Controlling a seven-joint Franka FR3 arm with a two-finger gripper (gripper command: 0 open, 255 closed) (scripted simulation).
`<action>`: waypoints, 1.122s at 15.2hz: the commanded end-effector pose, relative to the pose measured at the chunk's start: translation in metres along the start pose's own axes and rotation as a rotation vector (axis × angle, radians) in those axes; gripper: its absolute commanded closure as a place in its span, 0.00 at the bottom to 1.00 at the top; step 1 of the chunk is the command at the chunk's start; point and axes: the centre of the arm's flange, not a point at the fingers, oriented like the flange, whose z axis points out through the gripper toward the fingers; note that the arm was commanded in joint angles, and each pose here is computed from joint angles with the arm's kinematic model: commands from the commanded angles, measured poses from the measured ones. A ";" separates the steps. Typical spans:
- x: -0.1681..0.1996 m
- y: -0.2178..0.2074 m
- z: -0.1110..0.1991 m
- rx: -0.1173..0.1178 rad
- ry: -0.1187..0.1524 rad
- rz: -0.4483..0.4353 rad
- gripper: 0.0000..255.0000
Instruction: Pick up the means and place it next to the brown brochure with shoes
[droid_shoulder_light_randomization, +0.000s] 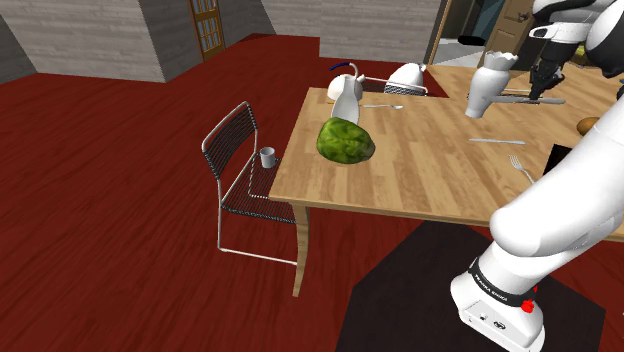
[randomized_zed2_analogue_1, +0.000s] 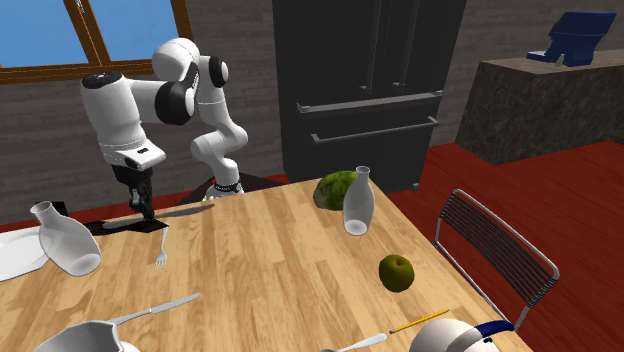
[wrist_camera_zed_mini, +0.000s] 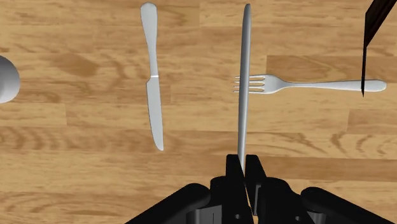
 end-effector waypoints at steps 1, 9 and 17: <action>0.002 -0.001 0.011 0.000 0.000 0.000 1.00; 0.004 0.000 0.053 0.000 0.000 0.000 1.00; 0.006 0.000 0.095 0.000 0.000 0.000 1.00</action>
